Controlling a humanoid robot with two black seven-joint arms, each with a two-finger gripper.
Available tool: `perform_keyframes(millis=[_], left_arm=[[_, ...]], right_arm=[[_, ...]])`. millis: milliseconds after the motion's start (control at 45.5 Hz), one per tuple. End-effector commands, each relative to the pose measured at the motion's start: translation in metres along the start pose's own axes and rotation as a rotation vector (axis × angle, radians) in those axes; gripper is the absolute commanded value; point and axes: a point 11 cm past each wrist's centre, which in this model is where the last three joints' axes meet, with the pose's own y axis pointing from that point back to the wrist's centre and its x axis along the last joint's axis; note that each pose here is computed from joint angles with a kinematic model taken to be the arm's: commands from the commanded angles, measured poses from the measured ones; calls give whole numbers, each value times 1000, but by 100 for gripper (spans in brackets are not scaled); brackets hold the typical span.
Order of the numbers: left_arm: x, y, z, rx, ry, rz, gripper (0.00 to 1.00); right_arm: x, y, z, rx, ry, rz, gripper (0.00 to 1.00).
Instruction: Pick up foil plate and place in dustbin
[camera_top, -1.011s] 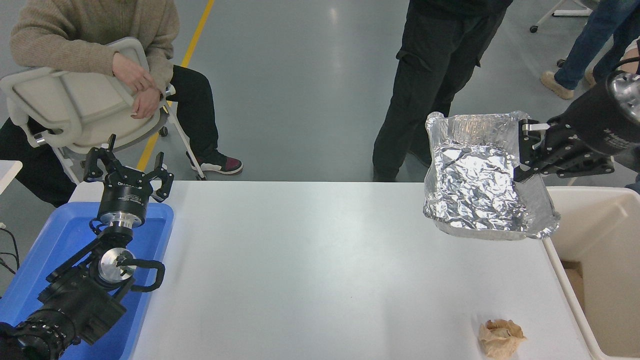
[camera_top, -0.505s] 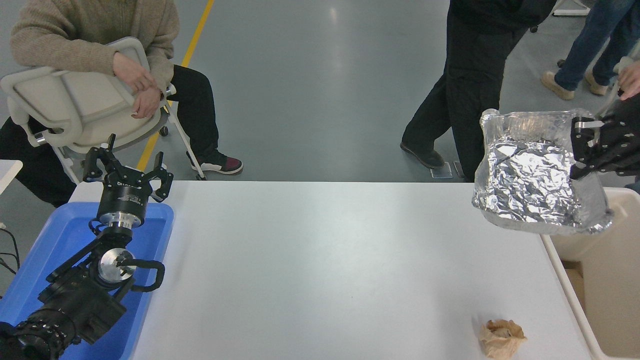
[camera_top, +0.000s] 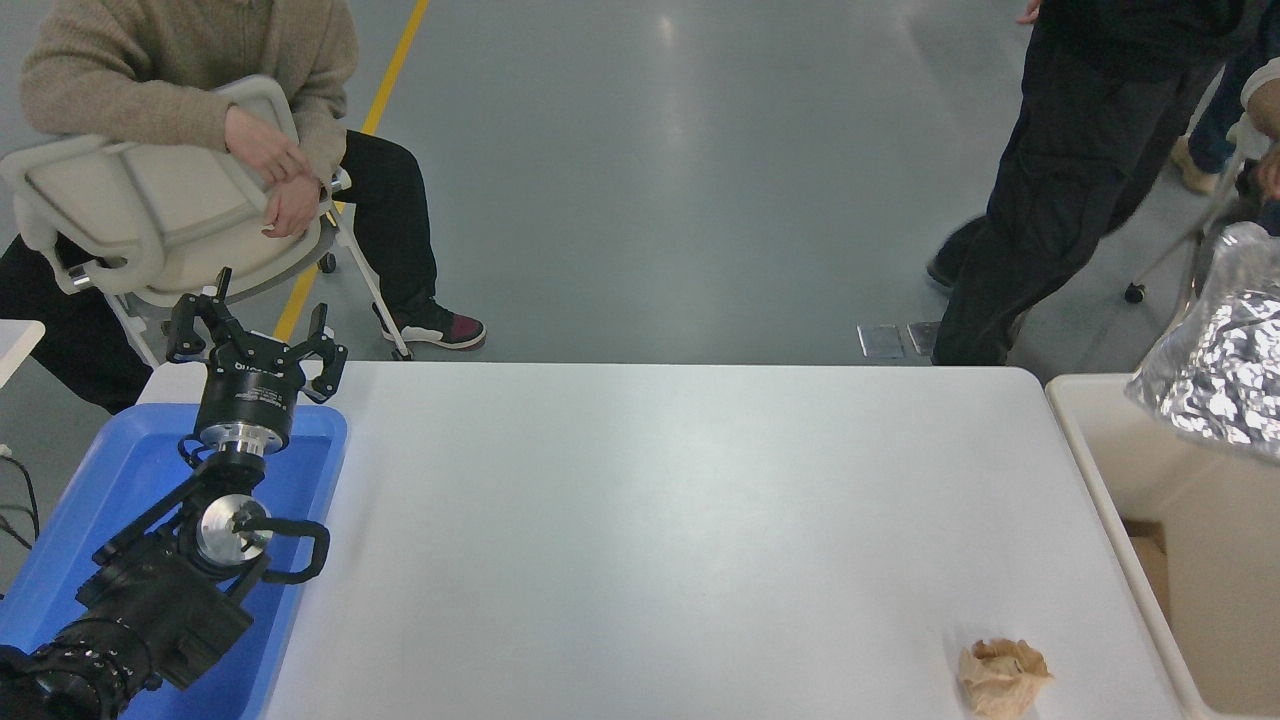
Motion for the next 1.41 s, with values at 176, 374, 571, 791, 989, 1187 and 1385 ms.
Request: perform_keyframes(millis=[176,374,571,791,989,1187,1385], left_arm=[[0,0,0,0,0,-1,99],[0,0,0,-1,0,1,99],[0,0,0,-1,1,0,99],[0,0,0,-1,0,1,99],[0,0,0,-1,1,0,99],[0,0,0,-1,1,0,99],[0,0,0,-1,1,0,99]], right_arm=[[-26,-104,47,-38,-66,83,0],[-43,-143,60,-48,-101,102,0],[-66,-175,54,-50,-88,161,0],[-88,-201,62,-81,-55,249,0],[-90,-206,68,-88,-87,321,0],[-85,-205,74,-101,-78,371,0],[-88,-209,76,-109,-58,410,0]])
